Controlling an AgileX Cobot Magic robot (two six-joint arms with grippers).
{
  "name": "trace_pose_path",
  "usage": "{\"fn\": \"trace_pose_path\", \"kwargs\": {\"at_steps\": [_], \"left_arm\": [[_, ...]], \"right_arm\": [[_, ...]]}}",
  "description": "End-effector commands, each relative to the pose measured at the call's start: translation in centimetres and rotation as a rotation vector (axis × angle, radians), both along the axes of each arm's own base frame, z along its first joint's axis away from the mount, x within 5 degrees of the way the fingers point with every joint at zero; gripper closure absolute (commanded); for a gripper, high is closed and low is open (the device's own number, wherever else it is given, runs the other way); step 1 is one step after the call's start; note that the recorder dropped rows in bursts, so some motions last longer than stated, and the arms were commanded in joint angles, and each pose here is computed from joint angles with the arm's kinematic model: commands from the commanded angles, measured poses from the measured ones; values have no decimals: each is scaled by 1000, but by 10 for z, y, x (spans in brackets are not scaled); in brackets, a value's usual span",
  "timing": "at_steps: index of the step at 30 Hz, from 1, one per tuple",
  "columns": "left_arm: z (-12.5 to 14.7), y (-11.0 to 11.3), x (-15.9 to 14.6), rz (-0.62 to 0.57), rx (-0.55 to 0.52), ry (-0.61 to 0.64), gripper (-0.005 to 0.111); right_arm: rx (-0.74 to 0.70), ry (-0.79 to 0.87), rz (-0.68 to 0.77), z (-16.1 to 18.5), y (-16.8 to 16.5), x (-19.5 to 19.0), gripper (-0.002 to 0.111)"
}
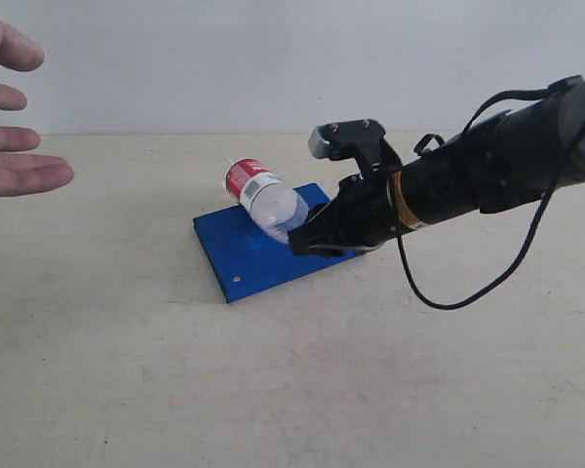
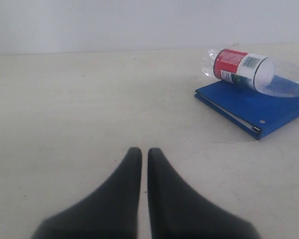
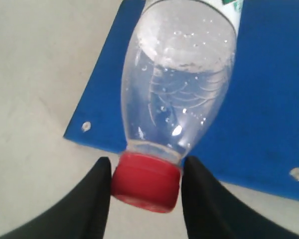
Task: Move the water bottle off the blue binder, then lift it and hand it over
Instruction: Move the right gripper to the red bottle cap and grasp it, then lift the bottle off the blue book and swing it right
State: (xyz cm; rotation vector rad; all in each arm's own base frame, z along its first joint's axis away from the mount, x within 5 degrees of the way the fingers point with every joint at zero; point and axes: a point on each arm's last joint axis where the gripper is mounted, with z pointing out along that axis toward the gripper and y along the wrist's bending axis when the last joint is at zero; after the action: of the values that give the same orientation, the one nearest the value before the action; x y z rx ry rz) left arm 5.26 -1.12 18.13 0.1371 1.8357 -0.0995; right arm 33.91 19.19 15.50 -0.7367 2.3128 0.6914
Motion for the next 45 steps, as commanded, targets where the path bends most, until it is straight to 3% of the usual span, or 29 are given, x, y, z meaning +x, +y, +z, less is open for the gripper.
{"fn": "trace_pose_path", "kwargs": {"at_steps": [1,7,15,20,31,45], "left_arm": [[1,0,0,-2,-14,-6,102],[1,0,0,-2,-14,-6,102],[1,0,0,-2,-14,-6,102],[1,0,0,-2,-14,-6,102],[1,0,0,-2,-14,-6,102],[1,0,0,-2,-14,-6,102]], "right_arm": [[-40,-134,-143,31,-12,9,108],[-125,-278,-325,57,-34,11,108],[-358,-381,-464,48,-64,3,108],[-348,-393,-485,54,-66,1,108],[-264,-503,-519,104,-75,-19,108],[-357,-534,-600,100,-89,-24,108]]}}
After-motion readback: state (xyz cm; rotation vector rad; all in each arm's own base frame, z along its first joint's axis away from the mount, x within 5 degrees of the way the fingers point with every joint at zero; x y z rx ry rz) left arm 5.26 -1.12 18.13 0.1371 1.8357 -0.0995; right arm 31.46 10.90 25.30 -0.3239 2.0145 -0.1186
